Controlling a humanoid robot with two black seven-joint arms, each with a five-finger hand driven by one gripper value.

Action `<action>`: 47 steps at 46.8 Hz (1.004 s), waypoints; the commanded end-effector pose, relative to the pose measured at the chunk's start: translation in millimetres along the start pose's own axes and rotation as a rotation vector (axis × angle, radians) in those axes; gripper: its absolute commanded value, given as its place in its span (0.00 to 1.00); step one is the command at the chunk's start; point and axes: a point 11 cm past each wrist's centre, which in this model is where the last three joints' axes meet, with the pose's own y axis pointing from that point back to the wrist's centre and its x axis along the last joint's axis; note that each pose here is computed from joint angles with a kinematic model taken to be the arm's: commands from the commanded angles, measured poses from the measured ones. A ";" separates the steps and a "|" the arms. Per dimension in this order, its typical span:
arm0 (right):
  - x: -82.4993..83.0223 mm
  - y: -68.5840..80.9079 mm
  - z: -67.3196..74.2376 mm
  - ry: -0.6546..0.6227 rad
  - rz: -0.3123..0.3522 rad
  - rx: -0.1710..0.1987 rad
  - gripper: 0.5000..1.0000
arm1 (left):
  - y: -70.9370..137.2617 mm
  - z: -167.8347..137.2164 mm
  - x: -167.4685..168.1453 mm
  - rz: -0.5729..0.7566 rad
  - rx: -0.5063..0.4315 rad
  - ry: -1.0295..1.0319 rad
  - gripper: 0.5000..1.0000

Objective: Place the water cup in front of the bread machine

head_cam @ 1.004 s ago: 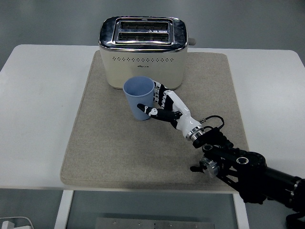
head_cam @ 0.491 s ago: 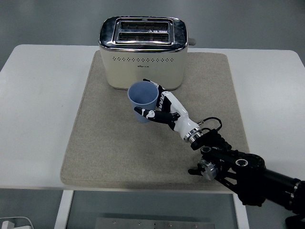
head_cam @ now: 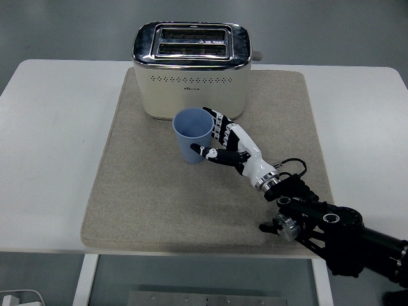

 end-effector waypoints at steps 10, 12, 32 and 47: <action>6.2 1.8 0.1 -0.006 0.016 0.001 0.83 | 0.0 -0.2 0.0 0.000 0.000 0.000 1.00; 9.7 4.6 2.5 -0.003 0.023 -0.006 0.83 | 0.1 0.7 0.0 0.000 -0.001 0.000 1.00; 36.6 14.9 4.2 0.006 0.074 -0.014 0.83 | 0.0 -0.2 0.0 0.000 0.000 0.000 1.00; 68.7 25.7 1.1 0.045 0.118 -0.022 0.83 | 0.0 -0.2 0.0 0.000 0.000 0.000 1.00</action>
